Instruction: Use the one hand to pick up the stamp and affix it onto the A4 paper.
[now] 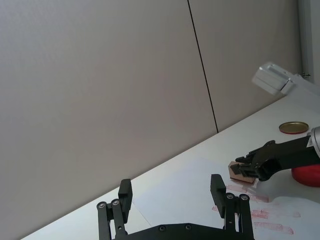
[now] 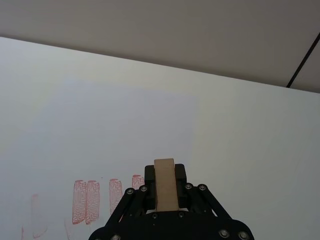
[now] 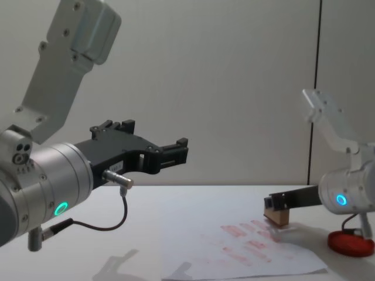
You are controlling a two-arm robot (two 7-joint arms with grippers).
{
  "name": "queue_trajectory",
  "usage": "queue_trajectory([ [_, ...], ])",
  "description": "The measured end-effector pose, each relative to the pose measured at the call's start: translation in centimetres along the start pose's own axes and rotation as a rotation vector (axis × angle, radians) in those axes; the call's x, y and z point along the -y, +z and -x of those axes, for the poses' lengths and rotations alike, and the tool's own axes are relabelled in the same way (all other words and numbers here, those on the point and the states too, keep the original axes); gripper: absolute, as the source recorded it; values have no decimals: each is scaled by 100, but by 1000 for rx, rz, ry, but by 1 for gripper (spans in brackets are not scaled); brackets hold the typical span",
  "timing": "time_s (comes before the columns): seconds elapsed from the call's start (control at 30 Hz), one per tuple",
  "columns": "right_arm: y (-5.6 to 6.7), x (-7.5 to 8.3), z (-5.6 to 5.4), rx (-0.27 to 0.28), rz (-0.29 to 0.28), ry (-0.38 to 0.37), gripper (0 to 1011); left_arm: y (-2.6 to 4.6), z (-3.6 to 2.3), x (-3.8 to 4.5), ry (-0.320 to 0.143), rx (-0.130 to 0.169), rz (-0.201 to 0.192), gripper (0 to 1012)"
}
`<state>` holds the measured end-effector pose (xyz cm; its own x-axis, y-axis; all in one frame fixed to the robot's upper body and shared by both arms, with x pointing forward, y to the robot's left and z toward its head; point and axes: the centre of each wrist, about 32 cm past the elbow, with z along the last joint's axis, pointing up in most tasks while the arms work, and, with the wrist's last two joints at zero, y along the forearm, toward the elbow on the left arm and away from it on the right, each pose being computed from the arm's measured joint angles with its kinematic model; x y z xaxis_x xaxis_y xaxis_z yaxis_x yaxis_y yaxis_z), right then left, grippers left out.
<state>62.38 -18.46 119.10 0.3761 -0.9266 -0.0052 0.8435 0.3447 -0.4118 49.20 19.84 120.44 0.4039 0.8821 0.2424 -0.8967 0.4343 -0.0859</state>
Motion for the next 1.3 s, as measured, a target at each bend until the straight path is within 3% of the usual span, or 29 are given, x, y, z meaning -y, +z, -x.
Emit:
queue_trajectory([
  [0.43,-33,-146,13,14,20,19,223,0,0,0,0,0,0,993],
  [1.3,-36,-208,27,20,87,17,224,0,0,0,0,0,0,993],
])
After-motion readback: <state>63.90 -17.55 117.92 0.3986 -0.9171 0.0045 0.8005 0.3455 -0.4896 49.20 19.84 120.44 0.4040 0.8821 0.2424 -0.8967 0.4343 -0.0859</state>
